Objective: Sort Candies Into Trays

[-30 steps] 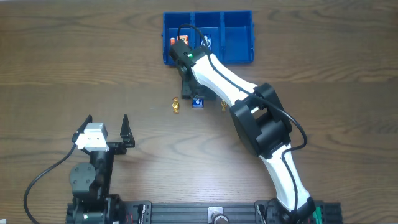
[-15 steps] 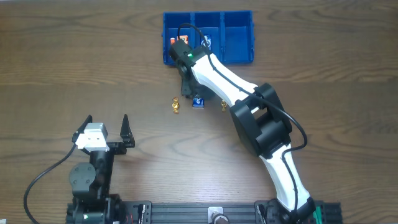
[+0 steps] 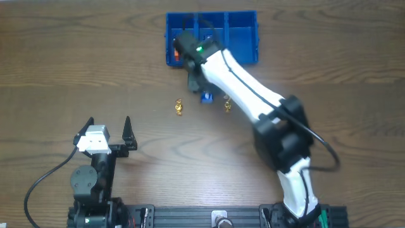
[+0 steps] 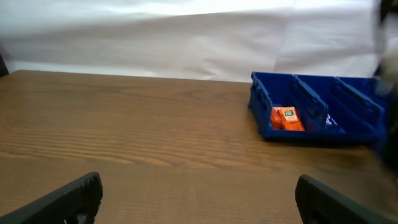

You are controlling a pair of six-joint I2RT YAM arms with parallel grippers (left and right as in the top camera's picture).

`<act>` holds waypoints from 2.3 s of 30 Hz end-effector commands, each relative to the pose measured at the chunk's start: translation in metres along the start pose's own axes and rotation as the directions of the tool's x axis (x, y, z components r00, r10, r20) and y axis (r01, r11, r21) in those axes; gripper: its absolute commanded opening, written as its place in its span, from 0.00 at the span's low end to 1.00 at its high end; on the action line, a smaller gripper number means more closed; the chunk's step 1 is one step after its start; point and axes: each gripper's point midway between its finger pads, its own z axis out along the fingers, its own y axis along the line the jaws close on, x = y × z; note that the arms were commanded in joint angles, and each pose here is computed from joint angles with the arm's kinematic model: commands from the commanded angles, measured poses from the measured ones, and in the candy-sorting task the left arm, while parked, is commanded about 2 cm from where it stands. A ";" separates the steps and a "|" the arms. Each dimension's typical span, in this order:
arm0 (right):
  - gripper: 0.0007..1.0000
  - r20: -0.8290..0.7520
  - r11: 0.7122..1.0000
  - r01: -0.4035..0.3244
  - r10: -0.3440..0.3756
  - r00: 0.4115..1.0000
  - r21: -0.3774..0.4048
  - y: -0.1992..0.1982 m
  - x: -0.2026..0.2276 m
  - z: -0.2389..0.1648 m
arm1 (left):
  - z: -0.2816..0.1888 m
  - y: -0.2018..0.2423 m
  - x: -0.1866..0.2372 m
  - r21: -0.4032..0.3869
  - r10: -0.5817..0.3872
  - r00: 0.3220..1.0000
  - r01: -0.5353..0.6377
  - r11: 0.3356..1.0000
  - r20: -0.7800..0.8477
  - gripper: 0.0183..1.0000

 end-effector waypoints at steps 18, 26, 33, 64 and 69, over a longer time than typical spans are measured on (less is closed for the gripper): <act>0.20 0.539 0.997 0.055 -0.015 0.842 -0.060 -0.021 -0.176 -0.083 | 0.001 0.000 0.017 0.008 0.008 0.999 -0.008 1.000 -0.051 1.00; 0.20 0.481 0.998 0.056 -0.035 0.876 -0.029 -0.017 -0.177 -0.029 | 0.001 0.000 0.016 0.008 0.008 0.999 -0.008 1.000 -0.051 1.00; 0.20 0.462 0.998 0.053 -0.038 0.886 -0.018 -0.020 -0.176 -0.016 | 0.001 0.000 0.017 0.008 0.008 0.999 -0.008 1.000 -0.051 1.00; 0.76 0.502 0.997 0.063 -0.034 0.864 -0.040 -0.018 -0.175 -0.080 | 0.001 0.000 0.017 0.008 0.008 0.999 -0.008 1.000 -0.051 1.00; 0.88 0.482 0.994 0.079 -0.033 0.876 -0.075 -0.001 -0.138 -0.126 | 0.001 0.000 0.017 0.008 0.008 0.999 -0.008 1.000 -0.051 1.00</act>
